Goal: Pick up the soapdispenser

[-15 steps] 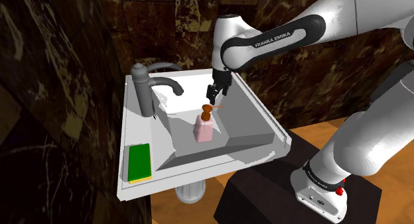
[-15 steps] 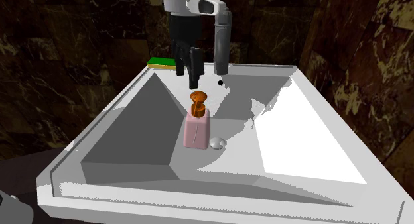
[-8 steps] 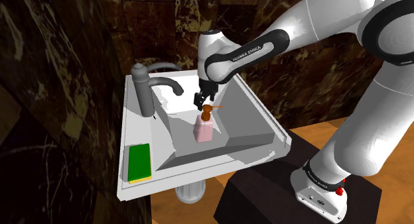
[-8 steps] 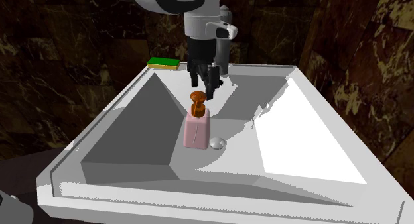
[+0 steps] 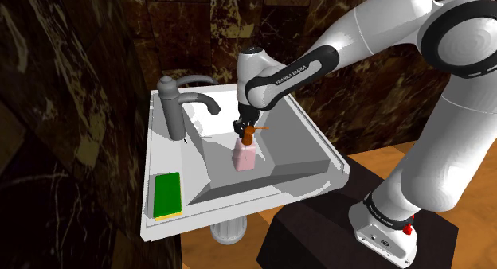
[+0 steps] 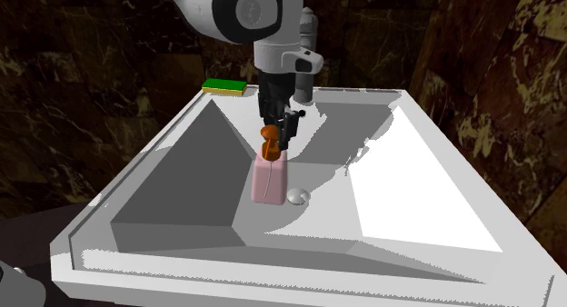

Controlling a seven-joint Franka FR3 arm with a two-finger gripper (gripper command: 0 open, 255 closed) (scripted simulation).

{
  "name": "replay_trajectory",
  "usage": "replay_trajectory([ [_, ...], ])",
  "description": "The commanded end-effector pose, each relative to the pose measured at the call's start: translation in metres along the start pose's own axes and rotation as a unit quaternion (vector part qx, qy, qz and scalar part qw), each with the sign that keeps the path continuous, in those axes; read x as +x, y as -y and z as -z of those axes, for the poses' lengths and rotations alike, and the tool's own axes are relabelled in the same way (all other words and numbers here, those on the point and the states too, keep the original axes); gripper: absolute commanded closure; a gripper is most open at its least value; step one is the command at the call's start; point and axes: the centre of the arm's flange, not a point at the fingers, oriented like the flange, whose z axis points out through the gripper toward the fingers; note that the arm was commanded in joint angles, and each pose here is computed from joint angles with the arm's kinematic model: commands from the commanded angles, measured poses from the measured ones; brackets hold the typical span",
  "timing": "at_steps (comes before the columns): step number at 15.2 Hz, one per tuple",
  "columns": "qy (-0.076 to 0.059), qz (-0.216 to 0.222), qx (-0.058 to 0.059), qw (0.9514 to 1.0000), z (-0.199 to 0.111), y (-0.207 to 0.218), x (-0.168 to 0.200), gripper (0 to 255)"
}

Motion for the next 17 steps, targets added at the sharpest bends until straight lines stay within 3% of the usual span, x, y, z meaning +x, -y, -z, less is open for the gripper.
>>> replay_trajectory([
  [1,0.000,0.000,0.000,1.0000,-0.001,0.000,0.000,255],
  [9,0.000,0.000,0.000,1.0000,-0.001,0.000,0.001,255],
  [17,0.000,0.000,0.000,1.0000,0.042,-0.001,-0.001,255],
])
